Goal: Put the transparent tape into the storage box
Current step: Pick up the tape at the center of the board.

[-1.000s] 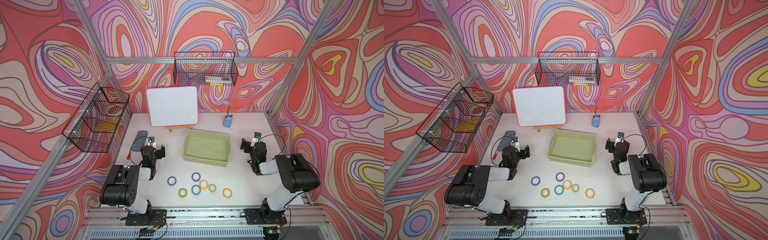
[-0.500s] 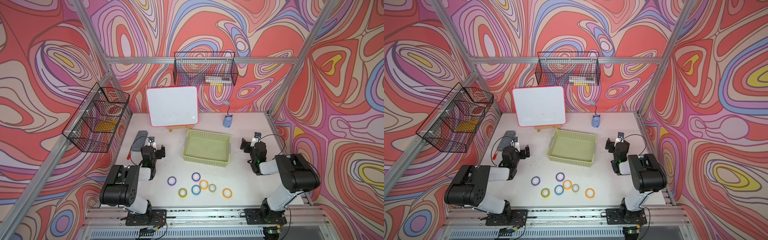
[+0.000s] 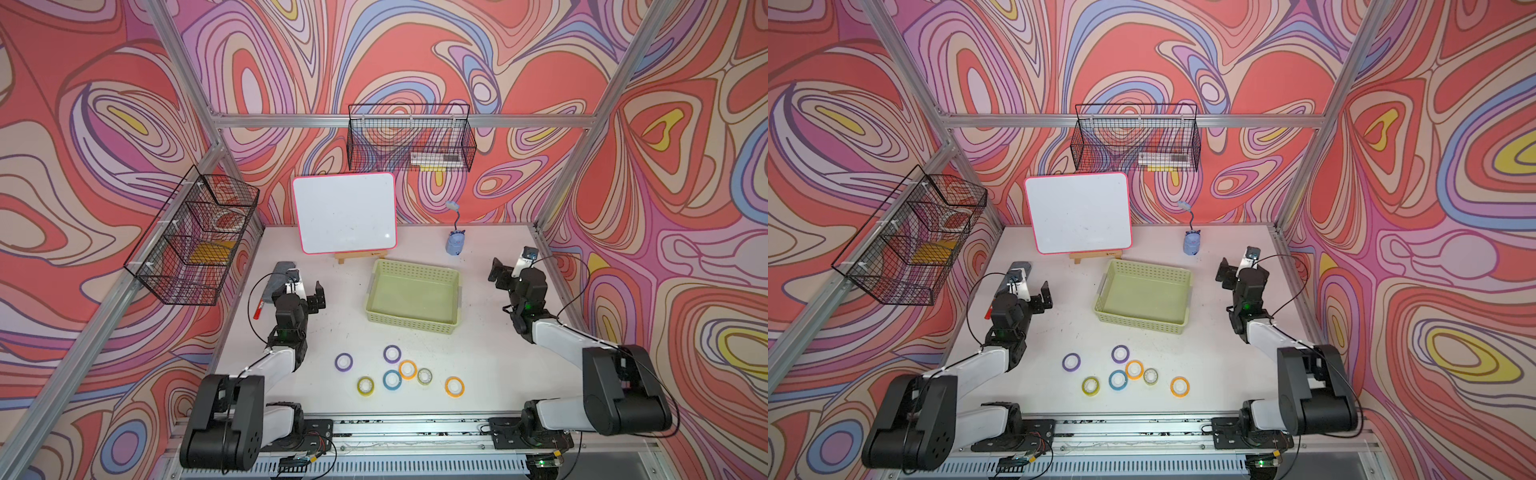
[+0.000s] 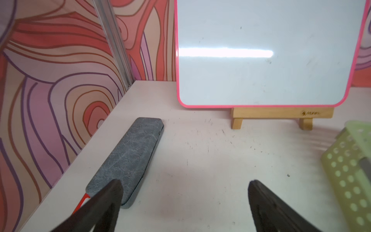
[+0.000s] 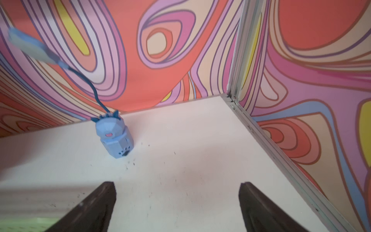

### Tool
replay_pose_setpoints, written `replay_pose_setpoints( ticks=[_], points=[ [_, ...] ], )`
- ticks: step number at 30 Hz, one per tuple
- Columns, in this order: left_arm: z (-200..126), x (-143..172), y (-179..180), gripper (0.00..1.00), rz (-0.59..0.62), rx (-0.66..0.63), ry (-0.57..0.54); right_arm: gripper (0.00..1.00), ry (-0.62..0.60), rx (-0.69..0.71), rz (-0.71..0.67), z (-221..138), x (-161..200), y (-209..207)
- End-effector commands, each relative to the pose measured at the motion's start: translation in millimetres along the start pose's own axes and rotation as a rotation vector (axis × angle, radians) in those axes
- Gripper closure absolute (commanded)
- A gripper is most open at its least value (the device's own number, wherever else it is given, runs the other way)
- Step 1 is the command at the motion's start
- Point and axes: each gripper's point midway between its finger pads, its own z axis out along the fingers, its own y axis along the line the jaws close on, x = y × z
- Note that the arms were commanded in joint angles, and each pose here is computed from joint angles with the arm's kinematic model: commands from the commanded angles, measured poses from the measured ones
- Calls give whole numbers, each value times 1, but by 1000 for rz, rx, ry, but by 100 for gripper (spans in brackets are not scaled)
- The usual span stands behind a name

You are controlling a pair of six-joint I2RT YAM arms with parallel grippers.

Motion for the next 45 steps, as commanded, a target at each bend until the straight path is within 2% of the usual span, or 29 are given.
replay_pose_setpoints(
  ticks=[1,3,6,9,12,20,27,28,31,33,38,45],
  points=[
    [-19,-1,3,1,-140,-7,53,2,197,33,92,-20,12,-6],
    [-30,-12,-7,0,-234,59,43,2,247,29,149,-35,3,-5],
    [-47,-21,-22,1,-363,149,100,2,287,-26,221,-61,-5,3],
    [-58,-22,-37,1,-428,230,173,2,305,-150,254,-87,-12,21],
    [-61,-9,-40,1,-524,233,232,2,358,-287,288,-109,-9,42],
    [-68,2,-71,1,-502,391,360,2,644,-419,344,-142,38,73],
    [-69,24,-108,1,-412,461,462,2,819,-440,200,-184,85,118],
    [-66,10,-113,1,-403,477,437,2,843,-441,178,-189,92,124],
    [-65,11,-118,1,-402,499,424,2,923,-427,103,-204,115,136],
    [-68,27,-115,1,-408,487,429,2,973,-394,45,-215,133,138],
    [-74,28,-114,1,-383,516,375,2,1041,-351,-68,-240,157,138],
    [-79,27,-105,1,-385,484,332,2,1153,-235,-223,-265,200,122]
  ],
)
